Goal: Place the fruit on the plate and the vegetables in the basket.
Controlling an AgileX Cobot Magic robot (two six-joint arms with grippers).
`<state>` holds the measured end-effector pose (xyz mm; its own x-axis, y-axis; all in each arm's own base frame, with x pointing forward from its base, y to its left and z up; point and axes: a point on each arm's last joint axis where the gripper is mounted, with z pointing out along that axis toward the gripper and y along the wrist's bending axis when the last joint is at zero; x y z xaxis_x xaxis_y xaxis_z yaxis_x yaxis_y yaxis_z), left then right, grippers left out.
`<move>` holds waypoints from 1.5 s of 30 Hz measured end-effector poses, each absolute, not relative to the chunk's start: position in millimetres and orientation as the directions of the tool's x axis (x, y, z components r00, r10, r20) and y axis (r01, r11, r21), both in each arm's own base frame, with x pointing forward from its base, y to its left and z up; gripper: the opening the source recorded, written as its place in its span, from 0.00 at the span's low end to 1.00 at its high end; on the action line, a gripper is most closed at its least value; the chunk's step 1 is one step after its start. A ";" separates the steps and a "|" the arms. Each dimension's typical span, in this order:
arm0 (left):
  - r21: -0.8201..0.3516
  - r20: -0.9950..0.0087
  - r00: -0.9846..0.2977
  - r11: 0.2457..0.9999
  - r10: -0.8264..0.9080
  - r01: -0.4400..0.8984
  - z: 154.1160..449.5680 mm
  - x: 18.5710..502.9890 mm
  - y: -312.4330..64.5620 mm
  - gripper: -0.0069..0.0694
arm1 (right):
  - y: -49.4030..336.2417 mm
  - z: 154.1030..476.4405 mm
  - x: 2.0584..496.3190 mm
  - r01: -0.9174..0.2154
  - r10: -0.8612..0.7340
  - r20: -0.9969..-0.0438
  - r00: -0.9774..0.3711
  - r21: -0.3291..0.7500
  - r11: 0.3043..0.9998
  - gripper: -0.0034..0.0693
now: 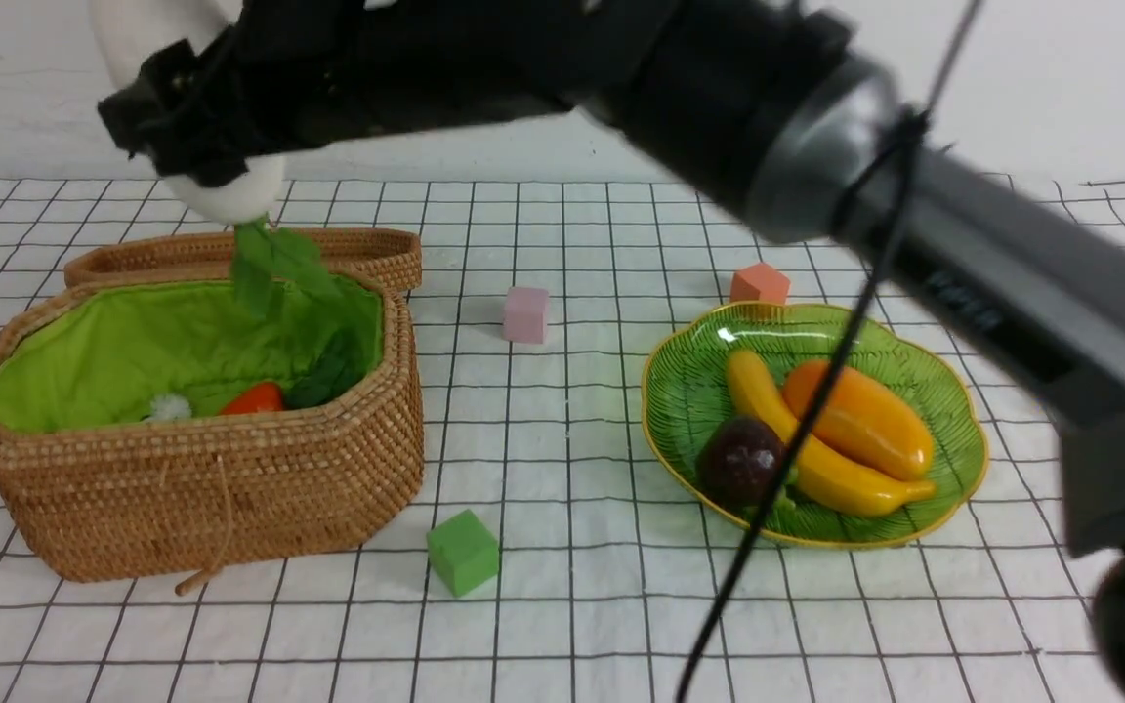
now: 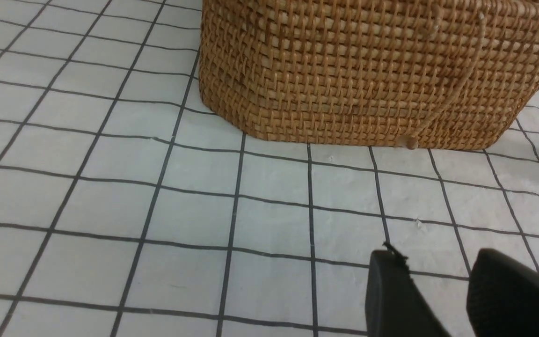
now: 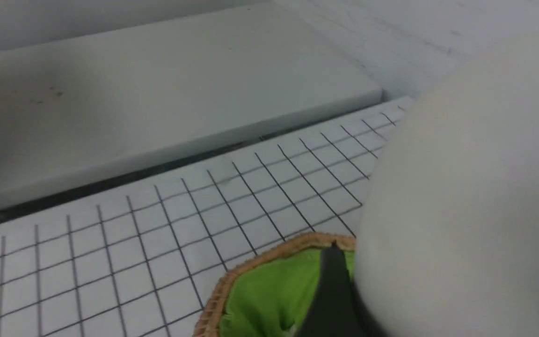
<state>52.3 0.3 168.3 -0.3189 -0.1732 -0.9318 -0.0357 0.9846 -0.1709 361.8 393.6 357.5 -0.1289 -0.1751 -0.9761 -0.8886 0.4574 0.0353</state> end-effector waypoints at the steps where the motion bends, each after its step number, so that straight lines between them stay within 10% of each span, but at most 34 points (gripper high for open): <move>1: -0.171 -0.932 -0.319 0.985 -0.173 -0.036 168.3 52.3 0.3 0.40 | 398.0 347.0 364.4 -0.881 -0.184 -0.972 -0.145 0.042 0.472 0.77; 5: -0.171 -0.932 -0.319 0.985 -0.173 -0.036 168.3 52.3 0.3 0.40 | 414.3 289.9 377.6 -0.876 -0.265 -0.946 -0.188 0.040 0.480 0.85; 11: -0.171 -0.932 -0.319 0.985 -0.173 -0.036 168.3 52.3 0.3 0.40 | 413.6 285.9 379.0 -0.879 -0.301 -0.939 -0.166 0.002 0.478 0.98; 18: -0.171 -0.932 -0.319 0.985 -0.173 -0.036 168.3 52.3 0.3 0.40 | 373.3 342.3 352.2 -0.931 -0.504 -0.848 -0.162 -0.038 0.364 0.75; 21: -0.171 -0.932 -0.319 0.985 -0.173 -0.036 168.3 52.3 0.3 0.40 | 336.6 369.2 347.8 -0.905 -0.581 -0.777 -0.243 -0.035 0.425 0.62; 23: -0.171 -0.932 -0.319 0.985 -0.173 -0.036 168.3 52.3 0.3 0.40 | 273.1 409.5 347.5 -0.786 -0.567 -0.712 -0.414 -0.036 0.618 0.41; 28: -0.171 -0.932 -0.319 0.985 -0.173 -0.036 168.3 52.3 0.3 0.40 | 171.8 462.2 329.2 -0.518 -0.321 -0.717 -0.619 0.065 0.853 0.05; 45: -0.171 -0.932 -0.319 0.985 -0.173 -0.036 168.3 52.3 0.3 0.40 | 91.6 381.4 223.5 -0.371 -0.283 -0.438 -0.853 0.129 0.919 0.04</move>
<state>52.3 0.3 168.3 -0.3189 -0.1732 -0.9318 -0.0357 0.9846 -0.1709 223.5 91.6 381.4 -0.8532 -0.2830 -0.4380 -0.3714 0.9194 0.1295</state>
